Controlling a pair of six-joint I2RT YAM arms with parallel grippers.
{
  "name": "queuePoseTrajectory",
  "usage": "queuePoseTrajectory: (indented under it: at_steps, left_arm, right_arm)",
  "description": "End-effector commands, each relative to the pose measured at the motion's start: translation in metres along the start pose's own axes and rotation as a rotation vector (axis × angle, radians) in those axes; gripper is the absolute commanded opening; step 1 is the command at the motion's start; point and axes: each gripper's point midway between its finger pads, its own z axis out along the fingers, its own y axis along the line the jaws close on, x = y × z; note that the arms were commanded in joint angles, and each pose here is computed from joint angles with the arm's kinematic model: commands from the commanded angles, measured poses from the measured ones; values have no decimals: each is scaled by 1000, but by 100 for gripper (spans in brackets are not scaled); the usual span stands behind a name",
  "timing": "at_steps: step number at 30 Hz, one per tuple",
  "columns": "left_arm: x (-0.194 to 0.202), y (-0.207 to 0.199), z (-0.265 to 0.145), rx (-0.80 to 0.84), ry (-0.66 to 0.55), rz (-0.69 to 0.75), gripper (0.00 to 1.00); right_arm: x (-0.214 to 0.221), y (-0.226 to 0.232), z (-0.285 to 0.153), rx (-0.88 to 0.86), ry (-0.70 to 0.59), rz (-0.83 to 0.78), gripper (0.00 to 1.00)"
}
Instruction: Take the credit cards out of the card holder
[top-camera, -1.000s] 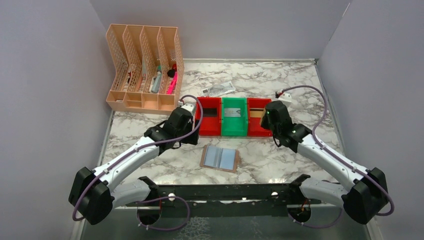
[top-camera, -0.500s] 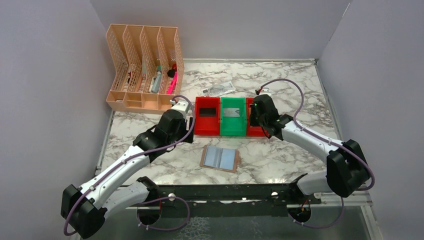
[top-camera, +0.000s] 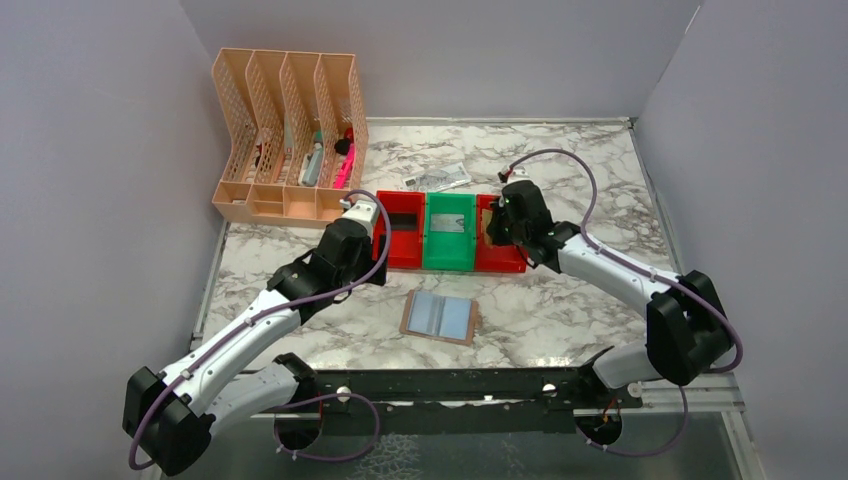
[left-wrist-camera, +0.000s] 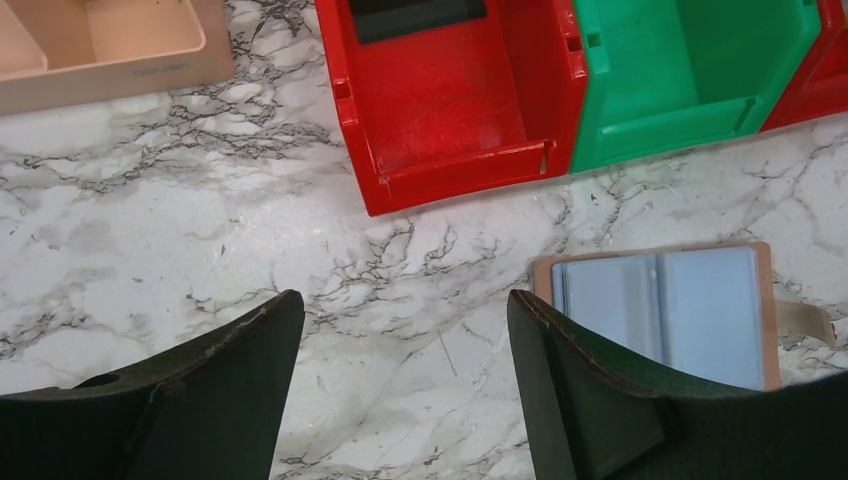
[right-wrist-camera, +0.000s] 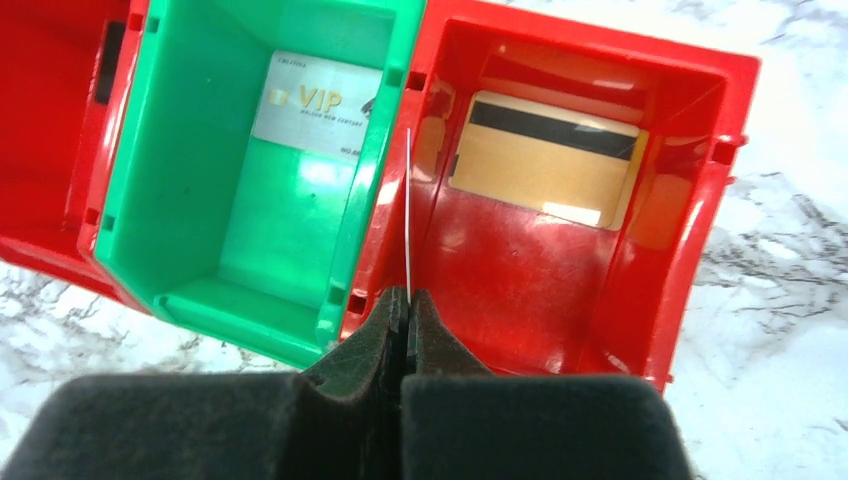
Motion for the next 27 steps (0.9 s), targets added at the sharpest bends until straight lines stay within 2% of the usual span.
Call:
queuePoseTrajectory:
  at_steps: [1,6,11,16,18,20,22,27]
  left_arm:
    - [-1,6,1,-22,-13,5,78]
    - [-1,5,1,-13,-12,7,78]
    - [-1,3,1,-1,-8,12,78]
    - [0,3,1,2,-6,14,78]
    - [0,3,2,3,-4,15,78]
    - [0,2,2,6,-1,15,78]
    - [1,2,3,5,2,15,78]
    - [1,3,4,2,9,14,78]
  right_arm:
    - [-30,-23,2,136,-106,-97,1]
    - [-48,-46,2,241,-196,-276,1]
    - [-51,-37,10,149,-262,-498,1]
    - [-29,-39,24,90,-183,-729,1]
    - [-38,-44,23,120,-205,-755,1]
    - [-38,-43,21,76,-213,-790,1]
    - [-27,-42,23,29,-174,-883,1]
    - [-9,-51,34,18,-71,-971,1]
